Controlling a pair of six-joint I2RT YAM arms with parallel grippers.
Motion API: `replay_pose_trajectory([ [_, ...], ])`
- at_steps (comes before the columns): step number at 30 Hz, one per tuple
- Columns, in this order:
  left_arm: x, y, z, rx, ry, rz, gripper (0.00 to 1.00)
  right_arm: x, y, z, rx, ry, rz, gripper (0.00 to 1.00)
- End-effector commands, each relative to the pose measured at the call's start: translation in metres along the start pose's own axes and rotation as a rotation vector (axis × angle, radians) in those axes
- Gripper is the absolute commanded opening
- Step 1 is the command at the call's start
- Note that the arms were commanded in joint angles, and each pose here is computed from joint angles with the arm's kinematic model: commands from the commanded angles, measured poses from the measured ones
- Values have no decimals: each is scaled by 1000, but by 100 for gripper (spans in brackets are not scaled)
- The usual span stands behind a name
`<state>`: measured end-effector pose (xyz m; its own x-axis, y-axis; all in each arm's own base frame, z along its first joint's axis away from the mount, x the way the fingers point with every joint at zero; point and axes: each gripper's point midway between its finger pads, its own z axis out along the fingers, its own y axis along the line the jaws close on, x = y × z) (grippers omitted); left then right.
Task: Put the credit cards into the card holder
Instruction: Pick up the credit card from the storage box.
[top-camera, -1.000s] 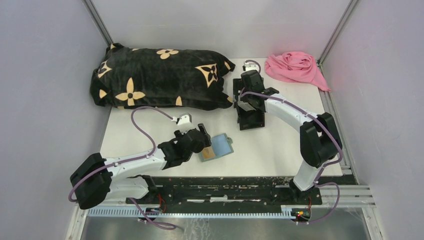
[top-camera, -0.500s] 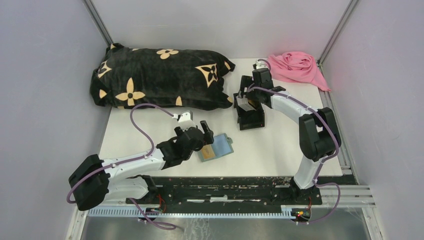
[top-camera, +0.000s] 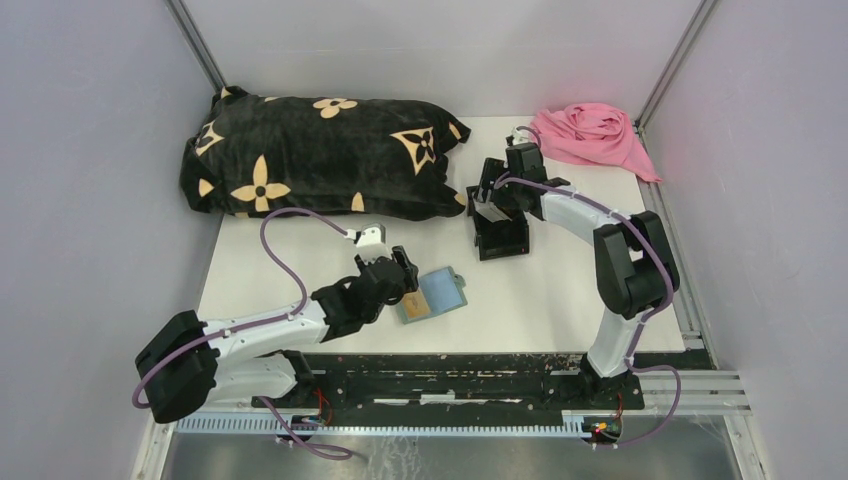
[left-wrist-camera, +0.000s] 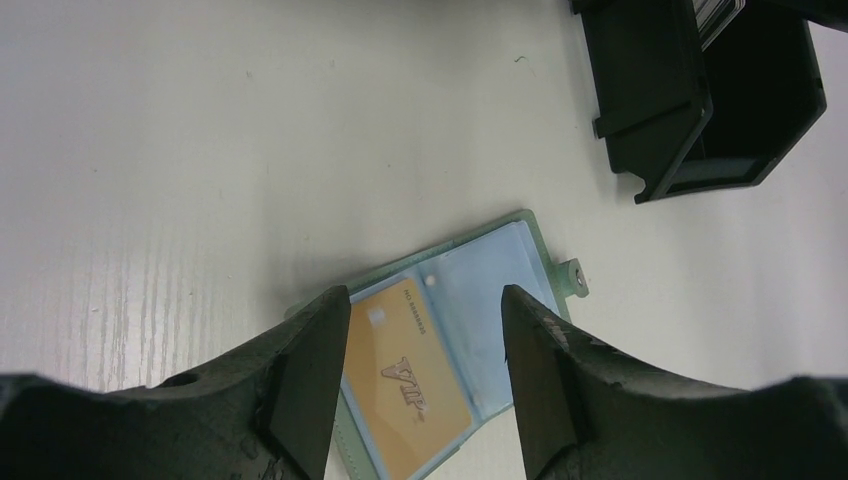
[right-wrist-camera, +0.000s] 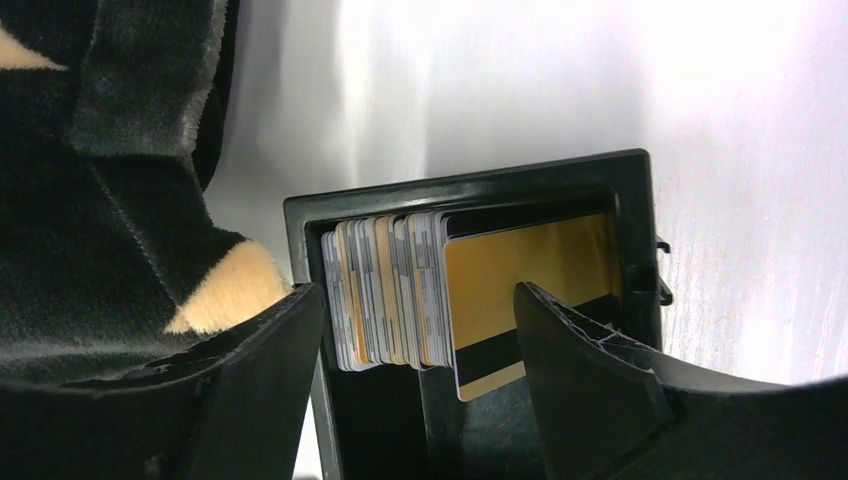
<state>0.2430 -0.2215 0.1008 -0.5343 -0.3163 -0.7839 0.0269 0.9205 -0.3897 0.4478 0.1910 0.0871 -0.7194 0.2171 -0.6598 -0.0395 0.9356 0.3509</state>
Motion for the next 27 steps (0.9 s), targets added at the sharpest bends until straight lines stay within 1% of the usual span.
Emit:
replay_pose_trajectory([
  [1, -14, -6, -2, 22, -56, -14, 64, 1, 6, 3, -43, -7, 37, 73],
  [3, -13, -5, -1, 18, -53, -13, 65, 1, 8, 0, -54, -12, 45, 67],
  [8, -11, -7, -1, 21, -46, -21, 65, -4, 14, -10, -78, -29, 61, 60],
  [11, -10, -8, 0, 26, -42, -23, 65, -8, 18, -17, -91, -36, 64, 58],
  [17, -6, -9, 1, 33, -28, -24, 65, -12, 24, -26, -117, -43, 69, 47],
  [20, -4, -10, 2, 34, -23, -25, 65, -12, 26, -29, -126, -46, 71, 45],
  [22, -4, -10, 2, 34, -22, -26, 65, -13, 28, -31, -135, -48, 72, 40],
  [27, -2, -11, 3, 40, -17, -27, 65, -12, 27, -31, -131, -38, 65, 37],
])
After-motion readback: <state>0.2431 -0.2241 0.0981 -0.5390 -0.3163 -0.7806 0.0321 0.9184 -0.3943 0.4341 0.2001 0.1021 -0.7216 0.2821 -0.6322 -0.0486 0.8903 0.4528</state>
